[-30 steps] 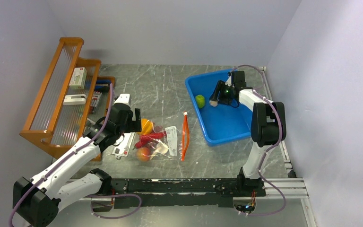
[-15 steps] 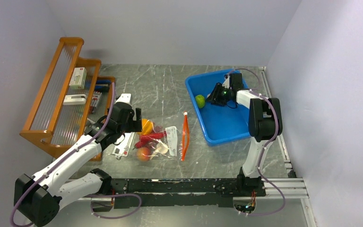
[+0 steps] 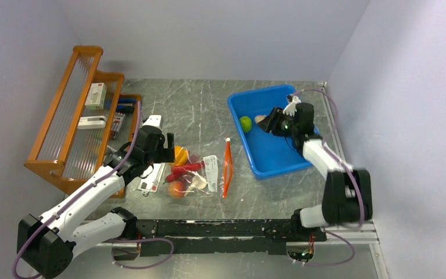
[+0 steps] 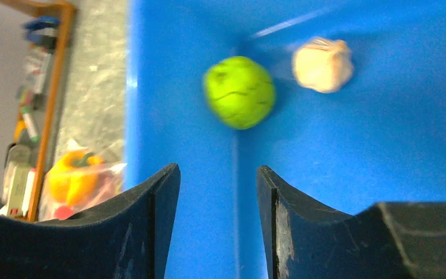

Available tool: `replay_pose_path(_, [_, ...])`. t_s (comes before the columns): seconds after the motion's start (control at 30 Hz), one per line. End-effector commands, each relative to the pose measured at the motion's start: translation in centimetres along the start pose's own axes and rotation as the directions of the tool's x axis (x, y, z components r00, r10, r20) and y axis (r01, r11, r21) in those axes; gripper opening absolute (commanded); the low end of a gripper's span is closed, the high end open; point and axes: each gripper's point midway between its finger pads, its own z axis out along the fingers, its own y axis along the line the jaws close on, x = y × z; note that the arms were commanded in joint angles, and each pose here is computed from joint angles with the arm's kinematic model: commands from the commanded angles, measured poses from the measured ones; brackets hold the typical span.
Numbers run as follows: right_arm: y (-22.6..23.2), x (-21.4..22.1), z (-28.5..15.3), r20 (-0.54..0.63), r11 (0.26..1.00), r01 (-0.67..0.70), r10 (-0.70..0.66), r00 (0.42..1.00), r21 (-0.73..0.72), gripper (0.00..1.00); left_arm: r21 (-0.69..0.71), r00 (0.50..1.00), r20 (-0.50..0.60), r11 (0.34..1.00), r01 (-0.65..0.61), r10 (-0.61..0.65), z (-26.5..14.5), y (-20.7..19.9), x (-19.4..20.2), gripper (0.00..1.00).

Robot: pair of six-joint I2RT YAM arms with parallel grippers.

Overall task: Open the zip-top bag and remove the fake food
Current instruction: Place the fake vegetable in the bin, then pick up the fake vegetable from the zipper food storage bag.

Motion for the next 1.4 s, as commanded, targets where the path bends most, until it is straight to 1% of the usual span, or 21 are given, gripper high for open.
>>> replay_pose_path(0.0, [5.9,-2.5,-4.9,0.329,0.947,0.291,-0.235,0.915,-0.135,0.52,0.022,0.999,0.045,1.000,0.017,-0.018,-0.7,-0.4,-1.7,0.98])
replay_pose_path(0.03, [7.2,-2.5,-6.2,0.387,0.920,0.362,-0.282,0.878,-0.150,0.52,0.024,0.999,0.049,1.000,0.020,-0.021,-0.7,-0.4,-1.8,0.98])
replay_pose_path(0.1, [9.3,-1.3,-8.3,0.463,0.869,0.457,-0.332,0.822,-0.189,0.52,0.030,0.999,0.048,0.999,0.023,-0.024,-0.6,-0.5,-1.7,0.98])
replay_pose_path(0.2, [12.3,1.1,-10.3,0.518,0.776,0.574,-0.389,0.761,-0.261,0.52,0.029,0.999,0.038,0.999,0.018,-0.019,-0.5,-0.5,-1.5,0.99])
replay_pose_path(0.37, [15.6,6.6,-11.3,0.505,0.622,0.691,-0.491,0.710,-0.367,0.49,0.021,1.000,0.006,1.000,0.009,-0.009,-0.2,-0.6,-1.2,0.98])
replay_pose_path(0.47, [16.0,9.2,-11.4,0.490,0.550,0.728,-0.540,0.684,-0.410,0.49,0.018,1.000,-0.009,1.000,0.005,-0.004,0.0,-0.6,-0.9,0.98])
replay_pose_path(0.5, [15.9,9.7,-11.4,0.481,0.536,0.733,-0.554,0.679,-0.419,0.48,0.019,1.000,-0.009,1.000,0.004,-0.004,0.0,-0.6,-0.9,0.98])
replay_pose_path(0.57, [15.7,10.6,-11.1,0.448,0.520,0.734,-0.583,0.679,-0.437,0.47,0.024,1.000,-0.008,1.000,0.005,-0.005,-0.1,-0.7,-0.9,0.98])
replay_pose_path(0.67, [15.5,11.6,-10.9,0.415,0.470,0.754,-0.637,0.650,-0.459,0.42,0.026,1.000,0.002,1.000,0.009,-0.009,-0.2,-0.7,-1.1,0.98])
replay_pose_path(0.8, [15.7,12.2,-10.6,0.387,0.440,0.758,-0.670,0.634,-0.481,0.38,0.025,1.000,0.007,1.000,0.013,-0.013,-0.2,-0.6,-1.1,0.98])
replay_pose_path(0.87, [15.8,13.2,-10.4,0.354,0.418,0.758,-0.701,0.620,-0.501,0.37,0.024,1.000,0.007,1.000,0.011,-0.012,-0.2,-0.6,-1.2,0.98])
replay_pose_path(1.03, [15.4,14.6,-9.5,0.271,0.393,0.766,-0.771,0.576,-0.509,0.36,0.023,1.000,-0.003,1.000,0.009,-0.009,-0.1,-0.7,-1.0,0.98])
replay_pose_path(1.13, [14.9,15.2,-8.9,0.230,0.391,0.777,-0.803,0.550,-0.493,0.35,0.023,1.000,-0.008,1.000,0.005,-0.005,0.0,-0.7,-0.9,0.98])
replay_pose_path(1.37, [14.3,16.3,-8.0,0.169,0.390,0.780,-0.835,0.524,-0.489,0.35,0.022,1.000,-0.012,1.000,0.005,-0.005,0.1,-0.7,-0.8,0.98])
